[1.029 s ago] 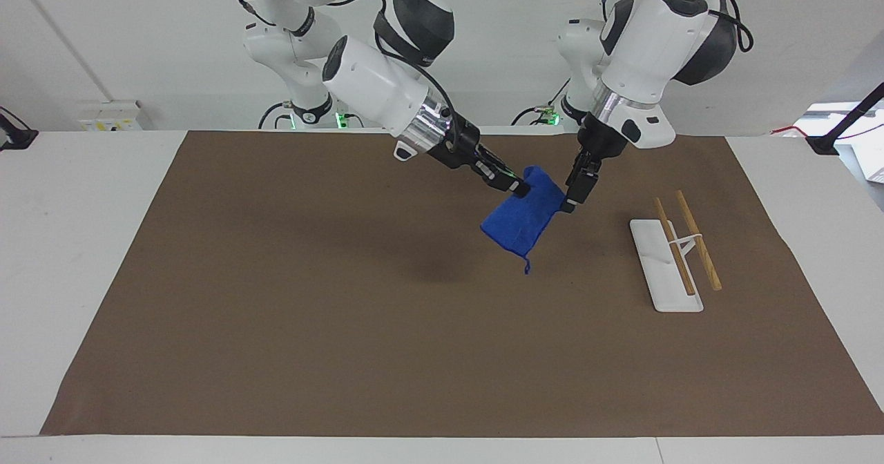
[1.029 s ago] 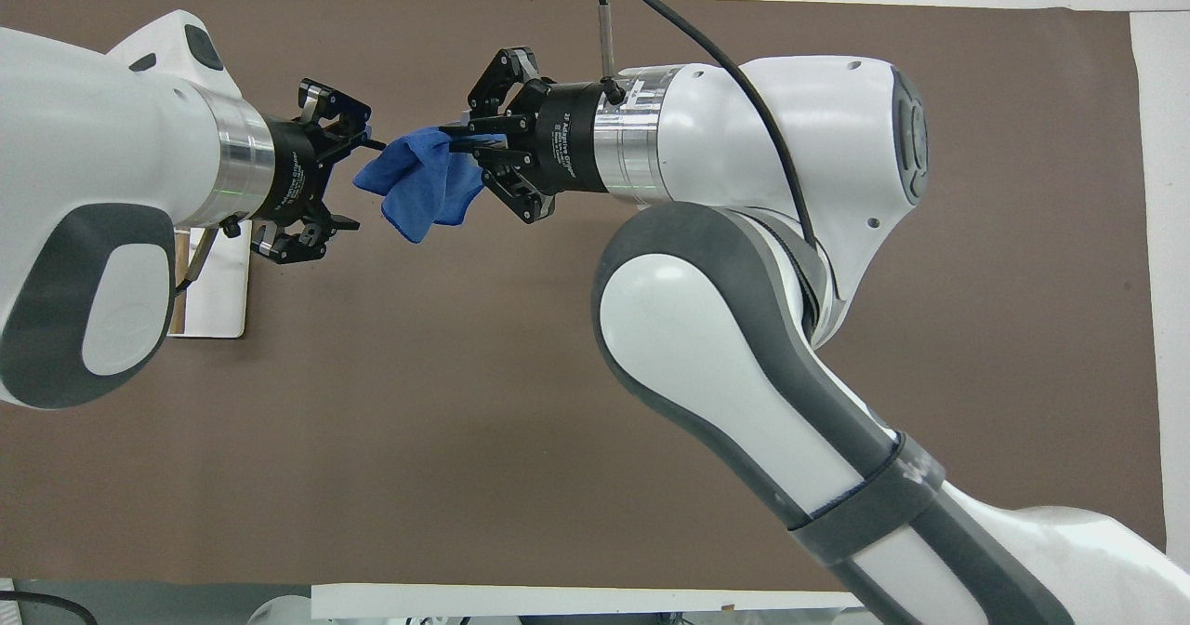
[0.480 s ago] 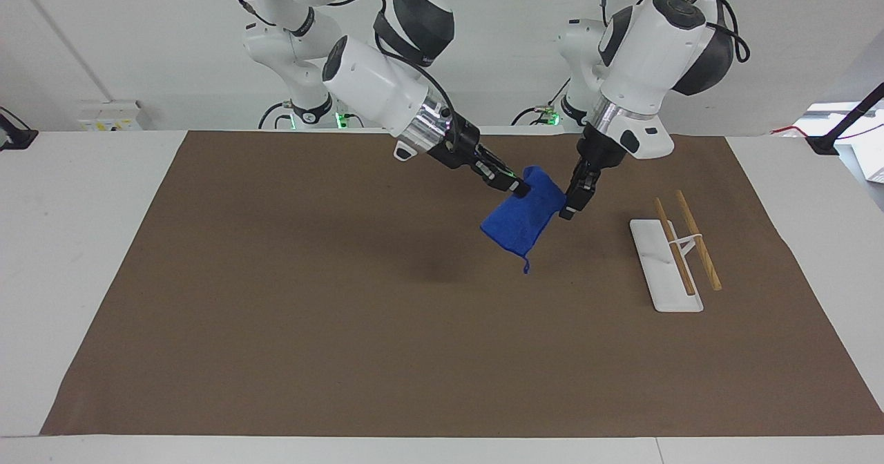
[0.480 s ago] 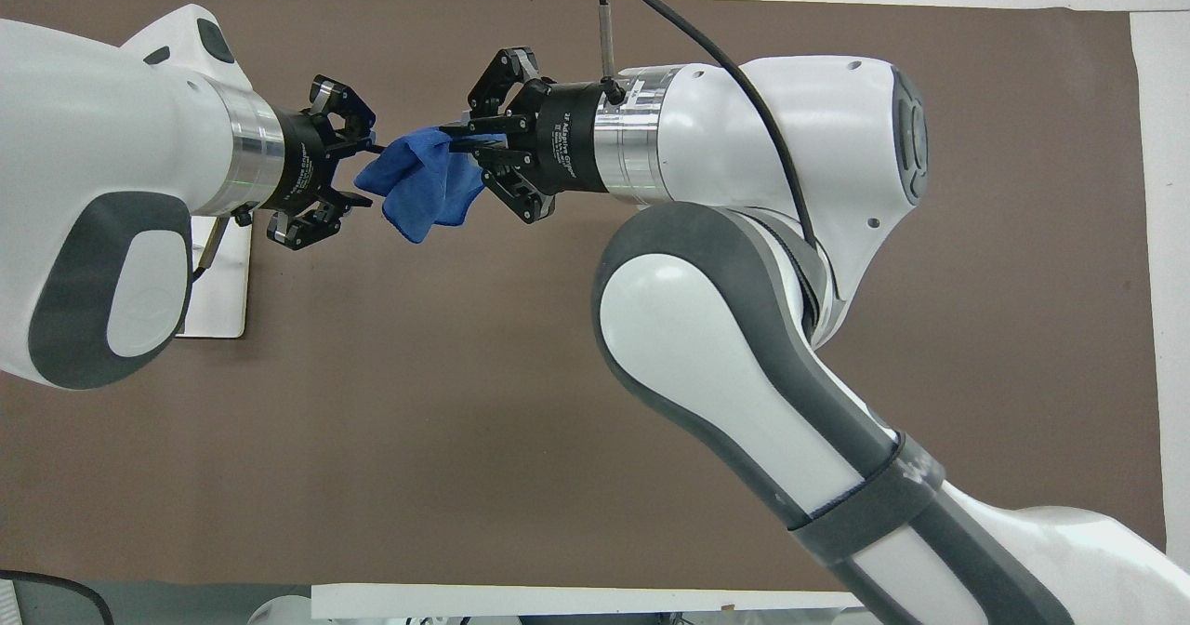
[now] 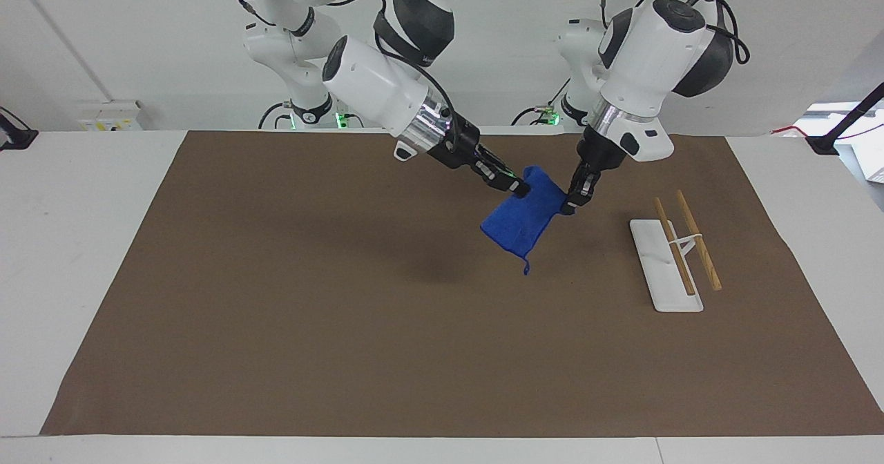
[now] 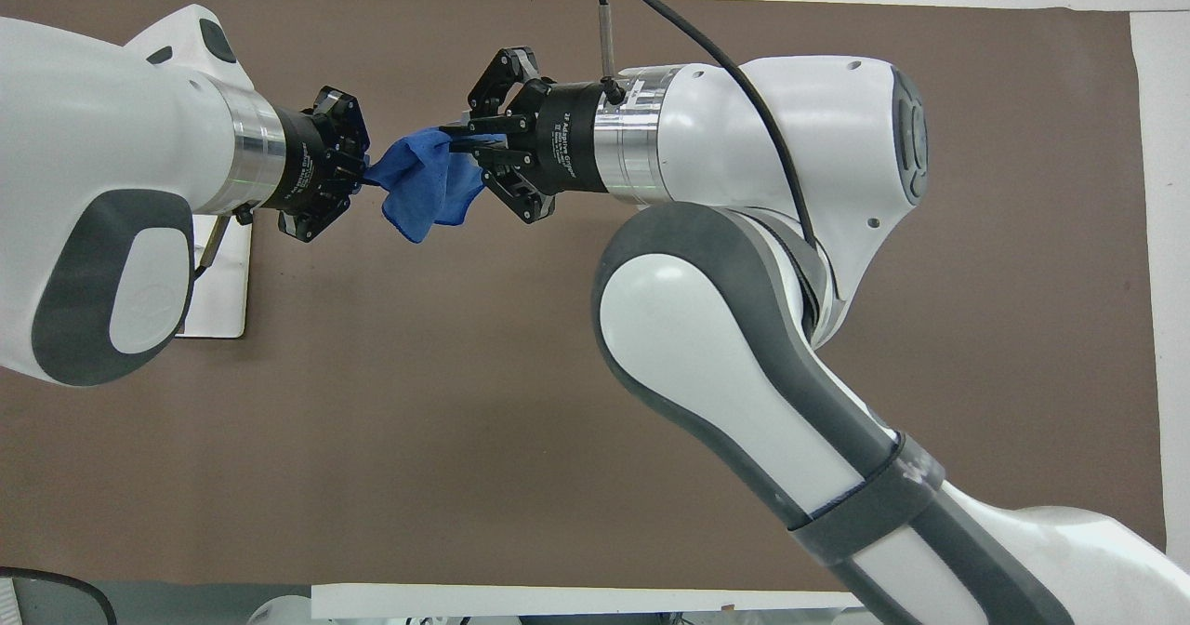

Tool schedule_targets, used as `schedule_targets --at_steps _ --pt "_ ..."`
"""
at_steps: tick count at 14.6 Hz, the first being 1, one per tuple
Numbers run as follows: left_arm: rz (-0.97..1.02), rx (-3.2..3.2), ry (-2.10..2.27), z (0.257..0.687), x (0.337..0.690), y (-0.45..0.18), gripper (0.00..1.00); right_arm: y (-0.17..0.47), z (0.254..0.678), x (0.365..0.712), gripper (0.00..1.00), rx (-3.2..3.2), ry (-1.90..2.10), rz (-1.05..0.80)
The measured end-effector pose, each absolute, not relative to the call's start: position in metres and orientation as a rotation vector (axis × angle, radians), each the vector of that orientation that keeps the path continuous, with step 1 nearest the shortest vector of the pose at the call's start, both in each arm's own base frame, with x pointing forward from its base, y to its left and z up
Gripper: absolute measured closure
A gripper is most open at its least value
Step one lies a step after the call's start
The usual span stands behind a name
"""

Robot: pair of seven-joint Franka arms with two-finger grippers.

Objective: Right arm passes towel to left arm to hang
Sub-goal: 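Close the left gripper on the towel beside the right gripper, then open the right gripper and withdraw it while the left gripper carries the towel, then drape the towel over the wooden sticks with the left gripper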

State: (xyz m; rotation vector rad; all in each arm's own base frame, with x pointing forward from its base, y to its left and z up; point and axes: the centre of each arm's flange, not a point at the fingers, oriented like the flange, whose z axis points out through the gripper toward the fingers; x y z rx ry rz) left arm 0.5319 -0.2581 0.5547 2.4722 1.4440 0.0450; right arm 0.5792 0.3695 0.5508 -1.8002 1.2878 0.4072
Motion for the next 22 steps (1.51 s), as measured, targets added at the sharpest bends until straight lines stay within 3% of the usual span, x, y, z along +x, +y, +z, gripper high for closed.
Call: schedule_targets --at_steps 1,5,9,12,17,22 --pt "0.045 2.472 1.444 0.555 0.532 -0.258 0.97 0.369 0.551 0.579 0.86 -1.800 1.288 0.407" --pt "0.043 2.473 1.447 0.554 0.532 -0.257 0.97 0.369 0.551 0.579 0.42 -1.825 1.250 0.382" --pt "0.036 2.473 1.460 0.567 0.535 -0.251 0.97 0.351 0.539 0.587 0.01 -2.143 1.051 0.140" --pt "0.044 2.451 1.499 0.589 0.545 -0.225 0.97 0.286 0.518 0.609 0.00 -2.517 0.843 -0.036" --pt "0.028 2.572 1.454 0.588 0.563 -0.141 0.97 0.126 0.506 0.636 0.00 -2.971 0.322 -0.093" --pt "0.080 2.649 1.424 0.576 0.578 -0.009 0.97 0.111 0.550 0.607 0.00 -3.232 0.134 -0.096"
